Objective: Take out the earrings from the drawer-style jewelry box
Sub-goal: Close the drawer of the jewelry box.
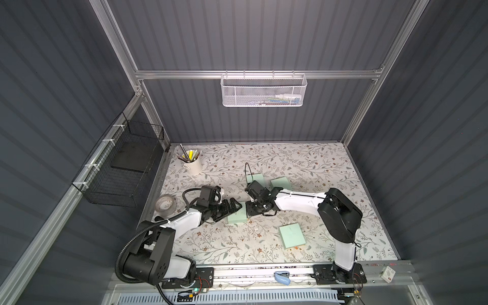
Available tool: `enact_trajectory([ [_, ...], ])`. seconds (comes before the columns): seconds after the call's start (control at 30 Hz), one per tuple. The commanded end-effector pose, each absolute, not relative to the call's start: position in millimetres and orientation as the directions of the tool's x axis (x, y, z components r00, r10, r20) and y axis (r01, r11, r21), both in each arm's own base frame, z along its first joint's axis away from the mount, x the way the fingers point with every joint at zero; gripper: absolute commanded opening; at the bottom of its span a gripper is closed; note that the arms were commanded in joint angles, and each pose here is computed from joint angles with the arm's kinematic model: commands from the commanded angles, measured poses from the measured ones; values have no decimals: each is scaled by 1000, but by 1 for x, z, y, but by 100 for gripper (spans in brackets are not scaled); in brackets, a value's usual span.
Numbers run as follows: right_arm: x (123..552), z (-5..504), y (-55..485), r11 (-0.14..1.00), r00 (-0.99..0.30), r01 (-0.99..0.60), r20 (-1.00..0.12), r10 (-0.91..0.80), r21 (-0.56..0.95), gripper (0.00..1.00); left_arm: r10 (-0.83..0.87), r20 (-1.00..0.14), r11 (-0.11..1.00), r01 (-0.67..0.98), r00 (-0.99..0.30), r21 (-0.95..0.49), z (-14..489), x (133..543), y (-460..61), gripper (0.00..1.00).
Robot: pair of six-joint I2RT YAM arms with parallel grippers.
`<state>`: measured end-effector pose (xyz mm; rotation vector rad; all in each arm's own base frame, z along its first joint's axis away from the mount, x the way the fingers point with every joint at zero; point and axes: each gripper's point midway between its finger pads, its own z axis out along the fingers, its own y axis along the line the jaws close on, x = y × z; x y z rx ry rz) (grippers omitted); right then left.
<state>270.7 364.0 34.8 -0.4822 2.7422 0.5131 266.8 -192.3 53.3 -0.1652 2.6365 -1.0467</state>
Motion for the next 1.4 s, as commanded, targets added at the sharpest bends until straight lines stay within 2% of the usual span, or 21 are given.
enact_trajectory([
  [0.0,268,42,365,874,-889,-388,-368,-272,292,23,-198,-223,704,20,-954,-710,59,269,-204,100],
  [0.53,272,45,349,898,-890,-359,-382,-248,255,24,-178,-220,703,33,-959,-710,54,269,-221,100],
  [1.37,280,54,334,918,-883,-338,-408,-233,208,26,-205,-234,749,2,-950,-663,52,265,-208,100],
])
